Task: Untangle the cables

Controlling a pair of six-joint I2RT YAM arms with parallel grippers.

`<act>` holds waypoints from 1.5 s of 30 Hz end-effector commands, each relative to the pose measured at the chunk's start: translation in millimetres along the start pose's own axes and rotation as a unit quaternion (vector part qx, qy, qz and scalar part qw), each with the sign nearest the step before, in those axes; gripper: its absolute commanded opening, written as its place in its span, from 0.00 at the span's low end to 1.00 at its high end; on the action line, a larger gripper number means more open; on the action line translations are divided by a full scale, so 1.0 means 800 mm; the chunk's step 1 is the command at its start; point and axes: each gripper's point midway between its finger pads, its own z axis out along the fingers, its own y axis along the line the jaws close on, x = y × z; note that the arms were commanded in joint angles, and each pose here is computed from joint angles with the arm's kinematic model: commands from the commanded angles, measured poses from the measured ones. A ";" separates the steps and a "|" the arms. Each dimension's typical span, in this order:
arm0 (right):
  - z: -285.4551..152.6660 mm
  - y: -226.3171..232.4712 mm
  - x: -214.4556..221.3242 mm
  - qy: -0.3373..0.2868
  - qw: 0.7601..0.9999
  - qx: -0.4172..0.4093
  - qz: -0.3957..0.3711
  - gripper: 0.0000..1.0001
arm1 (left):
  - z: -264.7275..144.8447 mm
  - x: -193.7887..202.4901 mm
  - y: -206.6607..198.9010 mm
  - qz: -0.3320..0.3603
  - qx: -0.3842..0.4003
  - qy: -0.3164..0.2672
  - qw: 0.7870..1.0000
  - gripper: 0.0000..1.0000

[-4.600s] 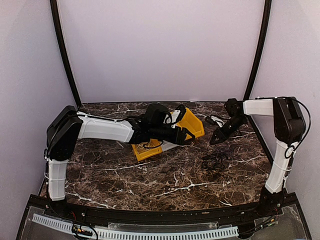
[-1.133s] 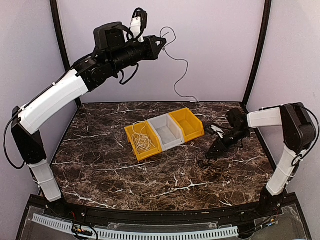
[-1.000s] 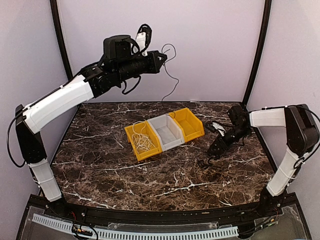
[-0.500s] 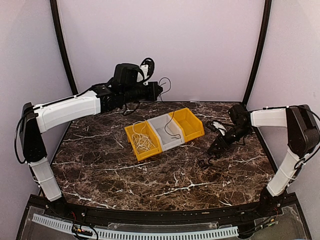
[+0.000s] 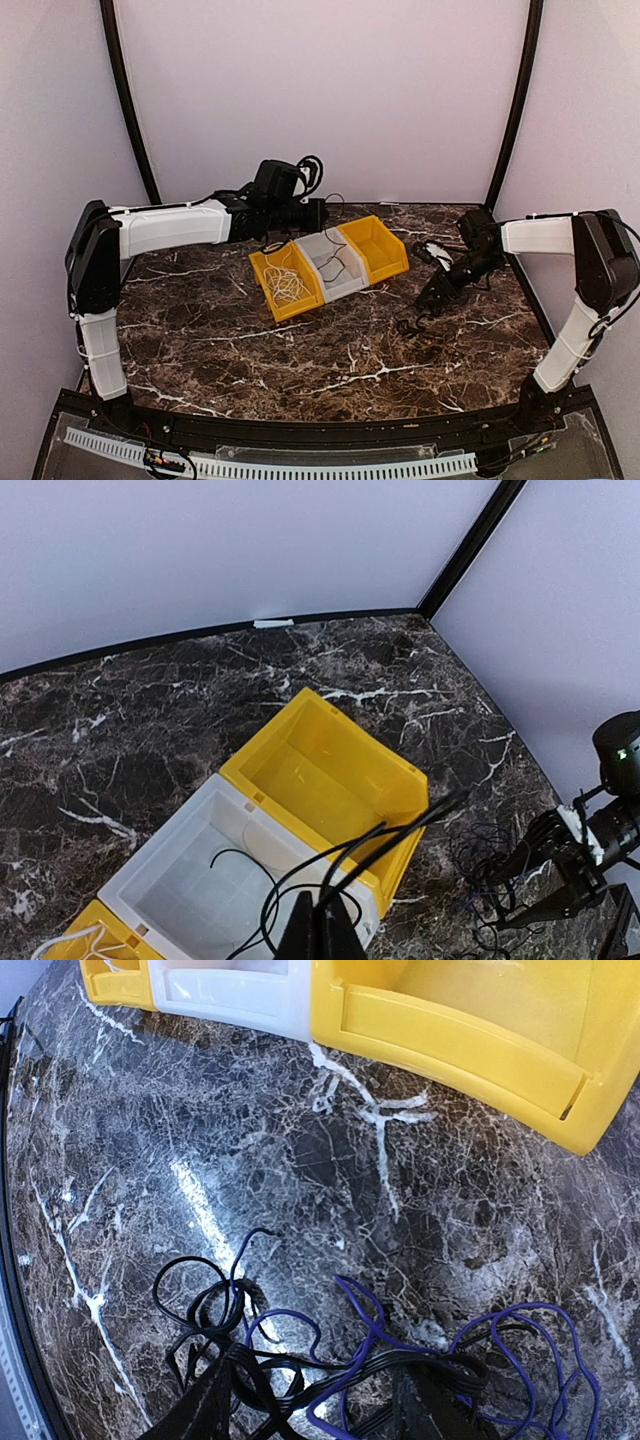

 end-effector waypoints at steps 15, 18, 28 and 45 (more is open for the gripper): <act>0.002 0.001 0.007 0.005 1.000 -0.008 0.000 0.52 | 0.069 0.096 0.048 -0.077 -0.051 0.106 0.990 0.00; 0.002 0.002 0.007 0.004 1.000 -0.010 0.000 0.52 | 0.071 0.104 0.054 -0.088 -0.059 0.117 0.987 0.00; -0.007 0.011 -0.005 -0.009 1.000 -0.022 -0.005 0.52 | 0.069 0.086 0.039 -0.107 -0.039 0.127 0.985 0.27; -0.071 0.014 -0.042 -0.047 0.997 0.020 -0.051 0.51 | 0.011 0.002 -0.042 -0.037 0.066 0.037 0.996 0.45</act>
